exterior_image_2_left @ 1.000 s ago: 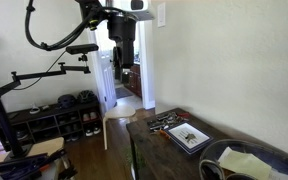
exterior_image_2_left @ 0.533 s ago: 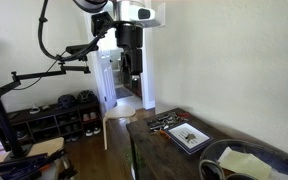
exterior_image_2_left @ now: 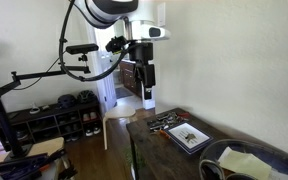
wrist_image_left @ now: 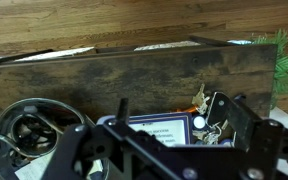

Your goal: Put the two sets of keys on top of the blue and white object.

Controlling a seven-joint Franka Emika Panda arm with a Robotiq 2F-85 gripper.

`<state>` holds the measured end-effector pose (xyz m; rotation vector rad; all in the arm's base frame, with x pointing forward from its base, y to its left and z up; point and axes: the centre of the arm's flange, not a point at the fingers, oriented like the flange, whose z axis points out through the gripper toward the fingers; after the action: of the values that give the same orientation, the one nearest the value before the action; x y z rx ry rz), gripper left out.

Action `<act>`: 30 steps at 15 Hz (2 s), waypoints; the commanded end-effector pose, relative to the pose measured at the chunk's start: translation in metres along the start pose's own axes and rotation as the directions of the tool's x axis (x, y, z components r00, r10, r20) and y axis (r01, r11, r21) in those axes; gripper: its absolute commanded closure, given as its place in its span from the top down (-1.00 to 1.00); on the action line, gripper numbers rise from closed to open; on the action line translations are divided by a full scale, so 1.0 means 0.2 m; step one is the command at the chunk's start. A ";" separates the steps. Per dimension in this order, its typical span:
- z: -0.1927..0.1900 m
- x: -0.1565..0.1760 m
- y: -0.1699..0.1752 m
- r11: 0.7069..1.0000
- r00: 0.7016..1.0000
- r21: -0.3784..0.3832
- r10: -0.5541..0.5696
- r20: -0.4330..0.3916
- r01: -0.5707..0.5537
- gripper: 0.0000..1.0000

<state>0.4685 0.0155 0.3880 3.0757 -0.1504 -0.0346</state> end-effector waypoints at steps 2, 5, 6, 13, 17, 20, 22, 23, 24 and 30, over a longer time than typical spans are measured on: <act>0.05 0.03 -0.04 1.000 0.999 0.002 0.030 -0.032 -0.030 1.00; 0.05 0.03 -0.01 1.000 1.000 0.005 0.008 -0.010 -0.008 1.00; 0.05 0.03 -0.02 1.000 1.000 0.005 0.008 -0.011 -0.007 1.00; 0.13 0.07 -0.07 0.999 1.000 0.030 -0.019 -0.003 0.019 1.00; 0.22 0.15 -0.13 0.999 0.999 0.023 -0.044 0.008 0.044 1.00; 0.29 0.22 -0.20 0.999 0.999 0.021 -0.035 -0.001 0.035 1.00; 0.32 0.29 -0.26 1.000 1.000 0.024 -0.016 -0.013 0.016 1.00; 0.34 0.33 -0.29 1.000 1.000 0.026 -0.003 -0.023 0.003 1.00; 0.36 0.37 -0.33 0.999 1.000 0.032 0.011 -0.029 -0.010 1.00; 0.47 0.54 -0.50 0.995 0.995 0.039 0.095 -0.041 -0.093 1.00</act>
<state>0.5614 0.0852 0.2972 3.1157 -0.2125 0.0197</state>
